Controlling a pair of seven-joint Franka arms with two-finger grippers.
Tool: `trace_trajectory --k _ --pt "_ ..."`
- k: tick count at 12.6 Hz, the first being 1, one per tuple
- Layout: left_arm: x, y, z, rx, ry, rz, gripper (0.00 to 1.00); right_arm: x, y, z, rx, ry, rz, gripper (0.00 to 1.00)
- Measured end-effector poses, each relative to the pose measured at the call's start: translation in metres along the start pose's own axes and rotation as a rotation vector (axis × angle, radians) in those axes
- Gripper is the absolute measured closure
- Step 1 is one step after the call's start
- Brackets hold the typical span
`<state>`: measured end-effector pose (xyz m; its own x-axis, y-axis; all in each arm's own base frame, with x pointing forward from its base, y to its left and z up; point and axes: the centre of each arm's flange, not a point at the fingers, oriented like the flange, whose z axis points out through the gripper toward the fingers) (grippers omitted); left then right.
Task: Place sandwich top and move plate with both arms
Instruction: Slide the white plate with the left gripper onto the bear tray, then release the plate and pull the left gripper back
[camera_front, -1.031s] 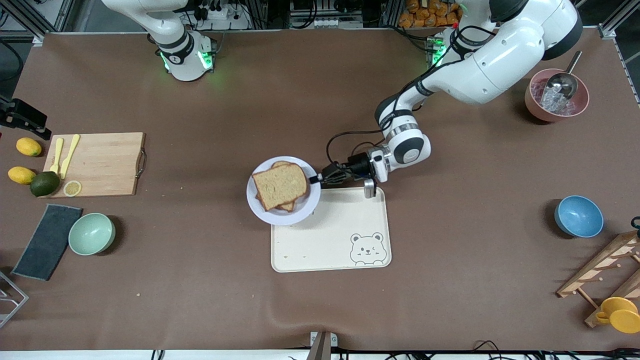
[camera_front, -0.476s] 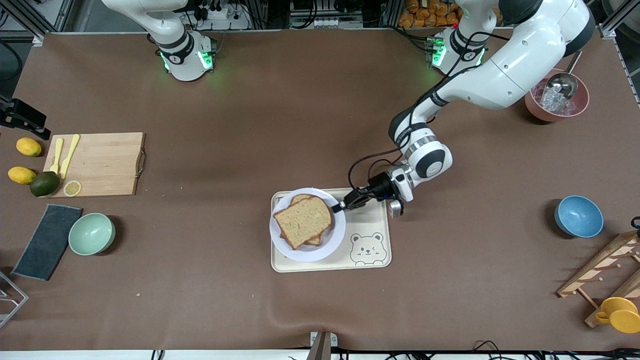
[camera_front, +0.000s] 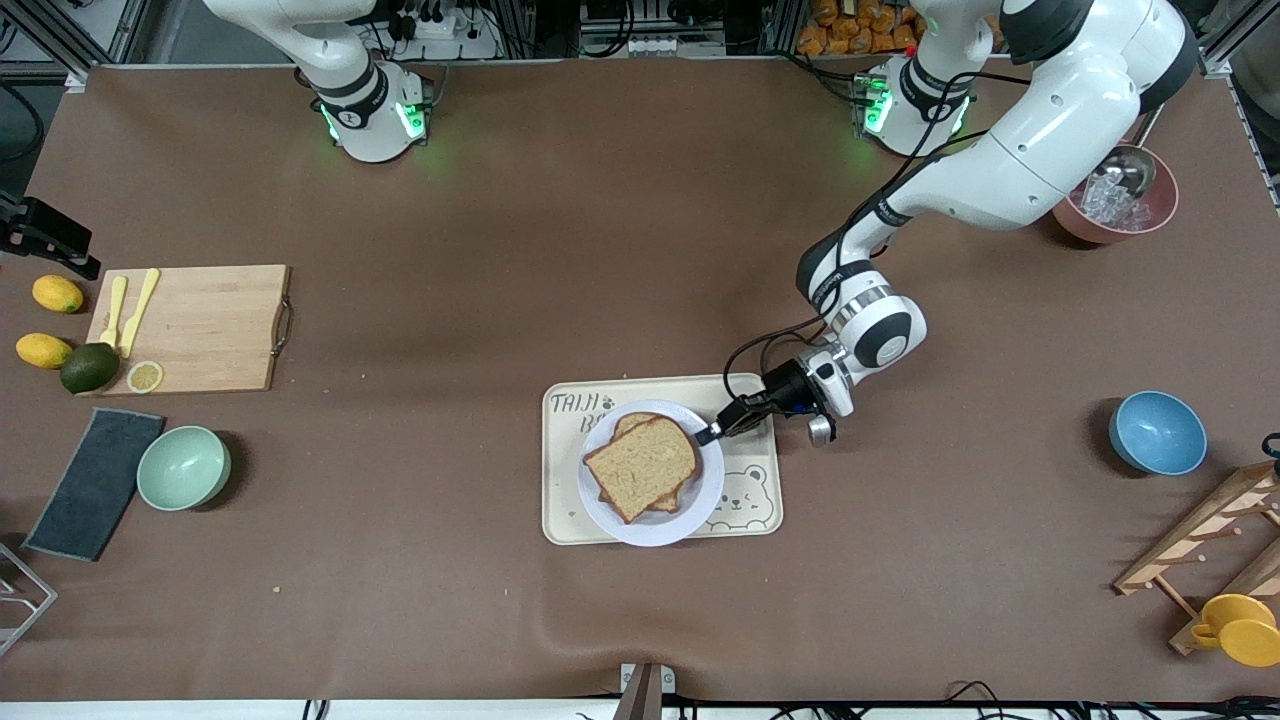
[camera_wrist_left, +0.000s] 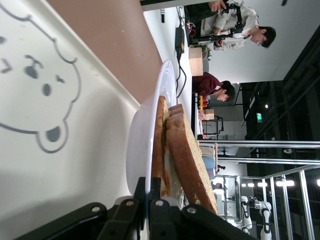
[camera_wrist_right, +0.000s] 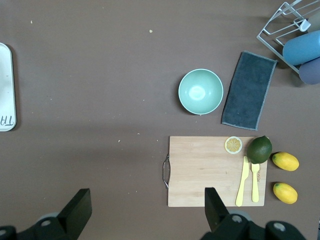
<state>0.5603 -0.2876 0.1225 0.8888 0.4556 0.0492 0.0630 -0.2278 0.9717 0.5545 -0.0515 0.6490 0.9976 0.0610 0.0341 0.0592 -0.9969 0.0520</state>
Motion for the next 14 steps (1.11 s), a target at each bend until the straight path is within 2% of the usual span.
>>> trace_trajectory --k 9,13,14 --pt "-0.017 -0.03 -0.005 0.033 -0.02 -0.044 0.95 0.0 0.0 0.001 0.0 -0.002 -0.001 0.0" --pt "-0.011 -0.033 -0.011 0.033 -0.009 -0.057 0.95 0.001 0.0 0.001 0.0 -0.002 -0.001 0.0" --pt "-0.009 -0.034 -0.013 0.033 -0.005 -0.059 0.91 0.001 0.0 0.001 0.0 -0.002 -0.001 0.0"
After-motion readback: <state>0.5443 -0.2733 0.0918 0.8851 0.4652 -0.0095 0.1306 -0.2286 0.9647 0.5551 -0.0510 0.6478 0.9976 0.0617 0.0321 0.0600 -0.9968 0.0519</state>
